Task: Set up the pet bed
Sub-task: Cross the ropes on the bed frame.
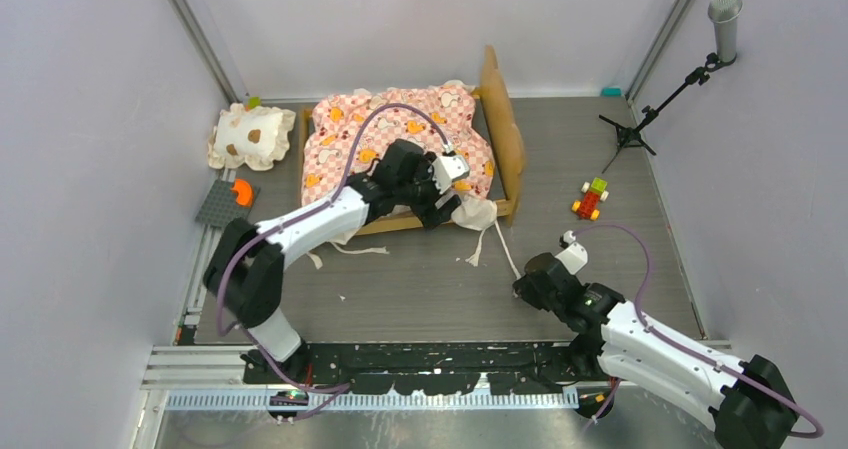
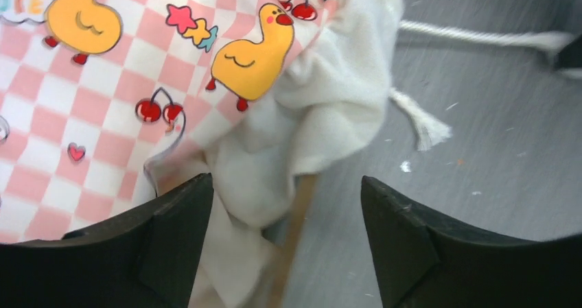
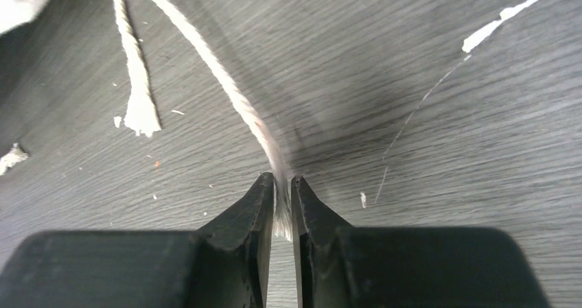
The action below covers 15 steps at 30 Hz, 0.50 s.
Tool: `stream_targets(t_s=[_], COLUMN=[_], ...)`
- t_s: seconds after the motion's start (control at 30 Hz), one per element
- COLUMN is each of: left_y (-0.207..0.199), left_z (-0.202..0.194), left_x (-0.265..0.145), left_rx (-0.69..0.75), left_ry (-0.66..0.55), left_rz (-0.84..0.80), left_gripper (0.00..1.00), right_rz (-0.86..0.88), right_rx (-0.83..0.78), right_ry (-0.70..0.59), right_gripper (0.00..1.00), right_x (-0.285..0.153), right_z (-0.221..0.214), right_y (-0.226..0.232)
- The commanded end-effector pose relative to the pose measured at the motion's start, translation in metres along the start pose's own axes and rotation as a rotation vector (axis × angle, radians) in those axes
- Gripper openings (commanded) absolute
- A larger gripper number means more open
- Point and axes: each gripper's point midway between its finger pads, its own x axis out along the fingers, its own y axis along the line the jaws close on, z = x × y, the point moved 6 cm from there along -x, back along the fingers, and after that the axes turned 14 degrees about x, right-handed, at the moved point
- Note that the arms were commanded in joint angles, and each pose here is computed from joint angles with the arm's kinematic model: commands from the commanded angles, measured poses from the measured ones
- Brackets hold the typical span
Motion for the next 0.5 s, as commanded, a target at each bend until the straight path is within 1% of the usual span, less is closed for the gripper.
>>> stream_targets(t_s=[0.0,0.03,0.07,0.1,0.2,0.27,0.3,0.37,0.47], left_y=[0.000,-0.002,-0.006,-0.014,-0.038,-0.059,-0.069,-0.089,-0.103], left_z=[0.052,0.054,0.052,0.049,0.044,0.042,0.044,0.046,0.043], left_x=[-0.052,-0.059,-0.063,-0.065,-0.061,-0.049,-0.042,-0.026,0.004], left_rx=[-0.107,-0.198,-0.290,-0.360,-0.507,-0.495,-0.467,-0.427,-0.452], left_ry=[-0.163,-0.176,-0.185,-0.184,-0.194,-0.206,-0.204,-0.166,-0.120], left_rz=[0.218,0.250,0.266,0.248,0.186,0.218,0.240,0.266,0.284], left_gripper=[0.92,0.99,0.99,1.00,1.00,1.00,1.00,1.00,0.98], right_rz=[0.064,0.065,0.068,0.068,0.068,0.072,0.070,0.060,0.069], right_rx=[-0.013,-0.017,-0.023,-0.031,-0.054,-0.068,-0.079,-0.103,-0.117], right_ry=[-0.074,-0.075,-0.071,-0.071,-0.086,-0.105,-0.116,-0.139,-0.151], right_gripper=[0.22,0.24,0.27,0.29,0.38,0.46,0.48,0.49,0.49], right_x=[-0.011,-0.012,-0.013,-0.013,-0.018,-0.024,-0.027,-0.035,-0.047], right_z=[0.015,0.016,0.016,0.016,0.020,0.026,0.029,0.036,0.042], right_y=[0.023,0.024,0.026,0.026,0.030,0.036,0.038,0.042,0.048])
